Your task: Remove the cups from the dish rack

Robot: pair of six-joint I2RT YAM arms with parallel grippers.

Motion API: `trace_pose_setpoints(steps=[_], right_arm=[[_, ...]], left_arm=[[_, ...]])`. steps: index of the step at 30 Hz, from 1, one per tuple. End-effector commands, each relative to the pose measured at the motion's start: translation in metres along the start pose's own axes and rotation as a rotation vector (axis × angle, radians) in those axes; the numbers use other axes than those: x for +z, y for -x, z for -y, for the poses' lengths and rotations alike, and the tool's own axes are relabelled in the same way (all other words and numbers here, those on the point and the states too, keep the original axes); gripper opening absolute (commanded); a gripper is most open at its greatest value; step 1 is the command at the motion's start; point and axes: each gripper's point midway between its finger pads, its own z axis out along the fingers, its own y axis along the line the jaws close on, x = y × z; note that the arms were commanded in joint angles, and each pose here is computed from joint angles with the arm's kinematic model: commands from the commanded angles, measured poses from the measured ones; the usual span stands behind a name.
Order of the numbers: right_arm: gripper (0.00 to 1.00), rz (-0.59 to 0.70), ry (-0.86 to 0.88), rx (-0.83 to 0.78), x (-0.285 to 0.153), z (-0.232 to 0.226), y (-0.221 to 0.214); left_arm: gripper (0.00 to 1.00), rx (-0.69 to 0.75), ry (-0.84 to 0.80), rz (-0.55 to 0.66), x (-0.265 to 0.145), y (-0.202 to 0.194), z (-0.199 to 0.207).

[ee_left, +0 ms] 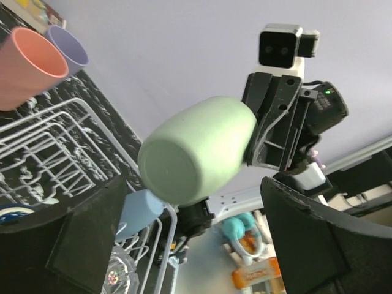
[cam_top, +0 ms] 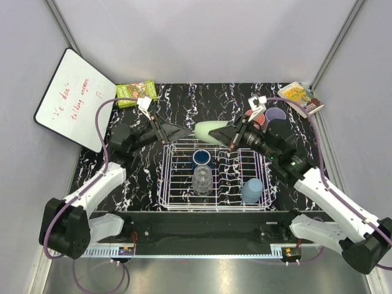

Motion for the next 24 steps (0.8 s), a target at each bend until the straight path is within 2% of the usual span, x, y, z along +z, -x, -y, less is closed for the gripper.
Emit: trace_pose_setpoints(steps=[1,2,4,5,6,7,8,9,10,11,15,16,17,19,21,24], right_arm=[[0.00,0.171,-0.158,-0.152,-0.028,-0.005,0.055],[0.00,0.150,-0.238,-0.147,-0.030,0.010,0.051],[0.00,0.209,-0.368,-0.180,-0.034,0.021,0.076],[0.00,0.139,-0.468,-0.184,-0.026,0.046,0.065],[0.00,0.145,-0.492,-0.223,-0.022,0.043,0.078],[0.00,0.103,-0.605,-0.240,-0.024,0.065,0.075],[0.00,0.027,-0.705,-0.248,-0.007,0.095,0.064],[0.00,0.043,-0.729,-0.269,0.000,0.087,0.083],[0.00,-0.001,-0.832,-0.283,-0.003,0.104,0.081],[0.00,-0.013,-0.871,-0.296,0.016,0.113,0.089],[0.00,-0.038,-0.967,-0.304,0.044,0.135,0.098],[0.00,-0.084,-1.011,-0.296,0.051,0.152,0.089],[0.00,-0.053,-1.001,-0.272,0.056,0.148,0.103],[0.00,-0.123,-1.035,-0.228,0.064,0.171,0.091],[0.00,-0.105,-1.036,-0.164,0.067,0.181,0.105],[0.00,-0.154,-1.071,-0.116,0.072,0.207,0.100]], left_arm=[[0.95,0.141,0.061,0.036,-0.002,0.017,0.009],[0.95,0.138,0.095,0.037,-0.004,0.016,0.002],[0.95,0.124,0.182,0.073,-0.008,0.021,-0.011],[0.94,0.144,0.218,0.091,-0.011,0.023,-0.016],[0.93,0.153,0.244,0.114,-0.016,0.024,-0.017],[0.93,0.143,0.310,0.149,-0.022,0.027,-0.028],[0.92,0.159,0.337,0.160,-0.026,0.027,-0.032],[0.91,0.169,0.358,0.179,-0.031,0.027,-0.031],[0.91,0.156,0.415,0.197,-0.038,0.027,-0.041],[0.91,0.158,0.433,0.201,-0.041,0.026,-0.042],[0.90,0.168,0.487,0.214,-0.057,0.018,-0.044],[0.90,0.159,0.511,0.215,-0.061,0.016,-0.048],[0.90,0.161,0.525,0.216,-0.064,0.014,-0.050],[0.90,0.158,0.562,0.213,-0.071,0.010,-0.054],[0.90,0.163,0.578,0.208,-0.074,0.008,-0.055],[0.89,0.156,0.586,0.202,-0.076,0.006,-0.057]])
